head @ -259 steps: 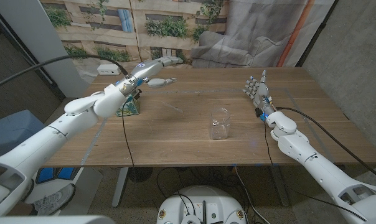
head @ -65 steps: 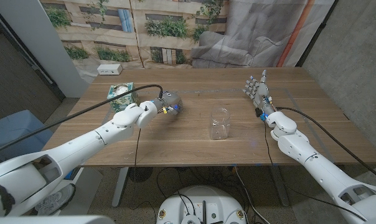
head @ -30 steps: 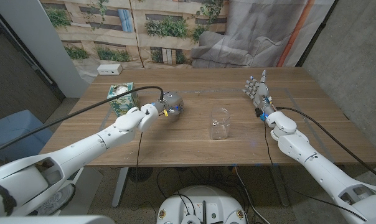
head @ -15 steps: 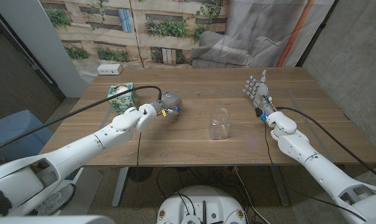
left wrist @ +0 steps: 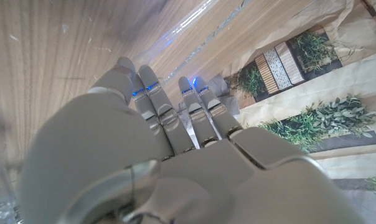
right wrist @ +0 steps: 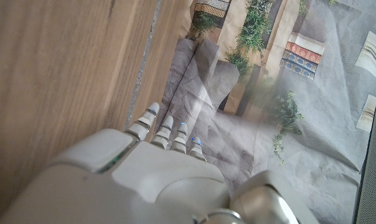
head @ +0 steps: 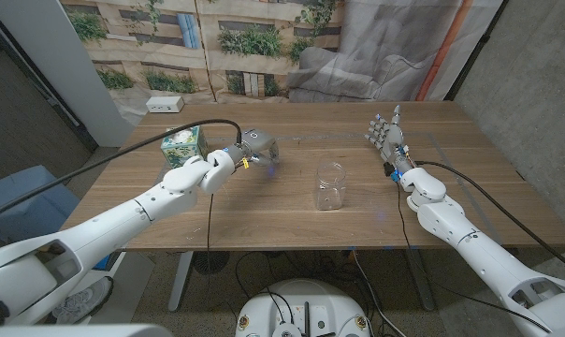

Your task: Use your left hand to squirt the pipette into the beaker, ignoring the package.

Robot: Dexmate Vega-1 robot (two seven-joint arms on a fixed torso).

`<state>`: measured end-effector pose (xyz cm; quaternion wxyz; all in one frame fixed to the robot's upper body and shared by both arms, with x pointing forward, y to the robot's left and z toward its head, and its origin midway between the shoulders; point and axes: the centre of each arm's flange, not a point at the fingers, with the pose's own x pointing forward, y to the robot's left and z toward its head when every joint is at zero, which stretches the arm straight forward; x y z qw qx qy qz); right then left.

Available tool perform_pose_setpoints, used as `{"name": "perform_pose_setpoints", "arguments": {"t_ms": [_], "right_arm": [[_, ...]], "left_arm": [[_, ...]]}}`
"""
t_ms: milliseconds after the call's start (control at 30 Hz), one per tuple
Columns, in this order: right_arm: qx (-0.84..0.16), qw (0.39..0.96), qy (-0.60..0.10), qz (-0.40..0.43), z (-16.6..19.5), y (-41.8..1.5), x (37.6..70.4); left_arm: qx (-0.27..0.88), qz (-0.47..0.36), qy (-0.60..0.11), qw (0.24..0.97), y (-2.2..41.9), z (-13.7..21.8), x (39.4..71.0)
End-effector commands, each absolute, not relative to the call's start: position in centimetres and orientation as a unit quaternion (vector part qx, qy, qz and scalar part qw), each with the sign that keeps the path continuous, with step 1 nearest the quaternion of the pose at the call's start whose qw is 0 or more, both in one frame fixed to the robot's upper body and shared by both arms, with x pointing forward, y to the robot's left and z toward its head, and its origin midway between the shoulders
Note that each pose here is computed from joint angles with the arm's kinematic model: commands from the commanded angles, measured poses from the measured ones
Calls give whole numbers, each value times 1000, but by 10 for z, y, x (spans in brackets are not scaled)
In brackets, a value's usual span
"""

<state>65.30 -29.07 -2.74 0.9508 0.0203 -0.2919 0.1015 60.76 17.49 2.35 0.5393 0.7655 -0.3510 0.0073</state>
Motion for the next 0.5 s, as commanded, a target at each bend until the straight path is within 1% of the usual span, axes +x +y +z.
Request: {"name": "perform_pose_setpoints", "arguments": {"t_ms": [33, 500], "right_arm": [[20, 951, -292, 102, -27, -290, 653], [20, 951, -292, 102, -27, -291, 653]], "left_arm": [[746, 2, -369, 555, 175, 37, 589], [706, 3, -376, 600, 188, 52, 571]]}}
